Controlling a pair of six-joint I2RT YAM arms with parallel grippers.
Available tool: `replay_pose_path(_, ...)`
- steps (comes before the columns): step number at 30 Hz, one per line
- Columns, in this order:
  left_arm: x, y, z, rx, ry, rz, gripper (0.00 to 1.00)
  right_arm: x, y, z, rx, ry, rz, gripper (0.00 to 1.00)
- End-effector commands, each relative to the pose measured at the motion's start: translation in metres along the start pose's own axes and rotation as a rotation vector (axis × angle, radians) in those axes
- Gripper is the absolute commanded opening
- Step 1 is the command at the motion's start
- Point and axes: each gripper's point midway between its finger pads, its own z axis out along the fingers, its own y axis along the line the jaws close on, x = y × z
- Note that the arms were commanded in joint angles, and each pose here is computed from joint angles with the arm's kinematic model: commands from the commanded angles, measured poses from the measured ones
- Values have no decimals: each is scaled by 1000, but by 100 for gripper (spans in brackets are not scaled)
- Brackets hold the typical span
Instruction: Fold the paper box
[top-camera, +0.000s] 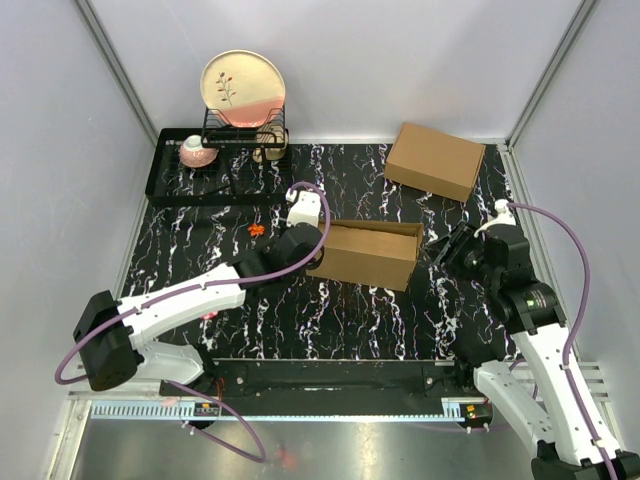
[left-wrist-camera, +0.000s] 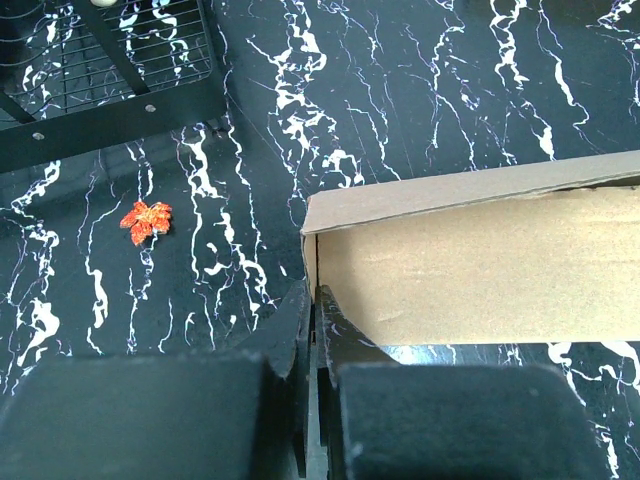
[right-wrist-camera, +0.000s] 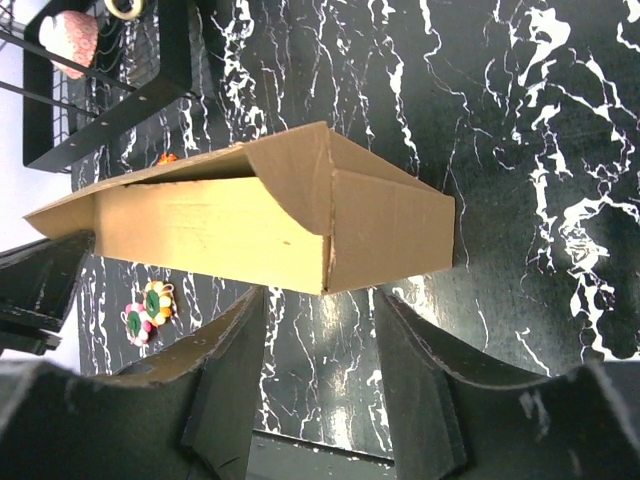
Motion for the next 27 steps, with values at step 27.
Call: replay_pose_path(27, 52, 6, 1, -24, 179, 187, 0, -44, 31, 39, -47, -49, -94, 35)
